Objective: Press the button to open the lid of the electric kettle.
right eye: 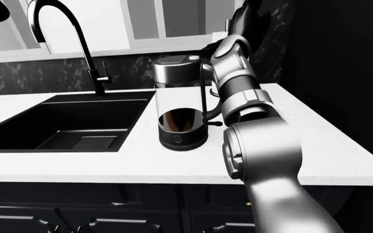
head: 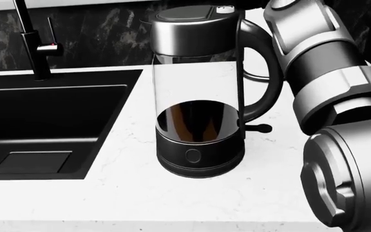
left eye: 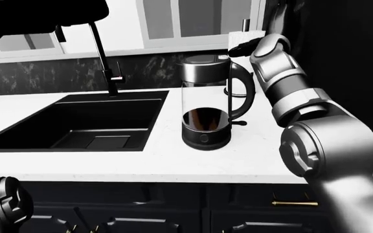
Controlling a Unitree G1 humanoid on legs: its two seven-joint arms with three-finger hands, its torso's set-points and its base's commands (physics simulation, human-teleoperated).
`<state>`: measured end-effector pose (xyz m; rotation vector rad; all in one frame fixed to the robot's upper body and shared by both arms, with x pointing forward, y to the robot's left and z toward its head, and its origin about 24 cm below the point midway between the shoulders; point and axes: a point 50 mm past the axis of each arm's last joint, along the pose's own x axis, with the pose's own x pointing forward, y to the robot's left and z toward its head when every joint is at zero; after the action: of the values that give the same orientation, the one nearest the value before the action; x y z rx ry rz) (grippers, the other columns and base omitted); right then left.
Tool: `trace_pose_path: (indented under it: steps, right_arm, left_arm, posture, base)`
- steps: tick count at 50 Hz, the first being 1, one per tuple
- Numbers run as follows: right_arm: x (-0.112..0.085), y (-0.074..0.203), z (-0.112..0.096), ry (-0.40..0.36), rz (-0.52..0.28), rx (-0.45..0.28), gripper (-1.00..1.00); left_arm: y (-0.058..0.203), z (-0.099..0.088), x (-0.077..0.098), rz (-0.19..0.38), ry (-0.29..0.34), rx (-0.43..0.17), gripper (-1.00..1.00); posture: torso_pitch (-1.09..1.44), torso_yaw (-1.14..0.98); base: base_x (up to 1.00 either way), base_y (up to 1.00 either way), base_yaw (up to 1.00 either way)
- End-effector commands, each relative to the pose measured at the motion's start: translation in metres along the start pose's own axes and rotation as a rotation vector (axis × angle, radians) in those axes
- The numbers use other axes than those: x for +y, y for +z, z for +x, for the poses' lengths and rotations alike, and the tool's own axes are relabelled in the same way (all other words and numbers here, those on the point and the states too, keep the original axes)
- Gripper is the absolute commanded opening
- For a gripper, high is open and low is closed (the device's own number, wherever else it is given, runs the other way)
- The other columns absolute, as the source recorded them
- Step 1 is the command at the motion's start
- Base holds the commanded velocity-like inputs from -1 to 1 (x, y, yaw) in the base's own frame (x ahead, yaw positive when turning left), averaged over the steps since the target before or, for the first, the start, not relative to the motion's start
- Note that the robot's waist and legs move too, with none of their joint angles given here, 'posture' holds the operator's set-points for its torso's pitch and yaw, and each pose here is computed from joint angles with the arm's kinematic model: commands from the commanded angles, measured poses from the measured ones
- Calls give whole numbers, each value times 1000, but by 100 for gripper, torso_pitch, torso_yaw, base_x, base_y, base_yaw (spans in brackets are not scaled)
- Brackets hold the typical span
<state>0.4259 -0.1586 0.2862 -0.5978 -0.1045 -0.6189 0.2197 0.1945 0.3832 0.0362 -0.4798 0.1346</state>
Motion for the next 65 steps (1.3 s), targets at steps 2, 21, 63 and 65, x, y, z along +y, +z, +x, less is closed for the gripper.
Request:
trace_pose_path:
  steps: [2, 21, 63, 65]
  right_arm:
    - [-13, 26, 2, -44, 46, -89, 100]
    - [-16, 35, 1, -89, 50, -118, 100]
    - [-6, 20, -4, -110, -3, -59, 100]
    - [-9, 21, -2, -117, 0, -60, 100]
  left_arm:
    - [9, 0, 3, -18, 20, -41, 100]
    - [10, 0, 4, -17, 21, -41, 100]
    - [7, 1, 1, -11, 17, -38, 100]
    - [8, 1, 2, -12, 19, -40, 100]
  posture:
    - [-50, 0]
    - [-50, 0]
    - [-50, 0]
    - [-50, 0]
  base:
    - [0, 0, 0]
    - [0, 0, 0]
    - [0, 0, 0]
    - [0, 0, 0]
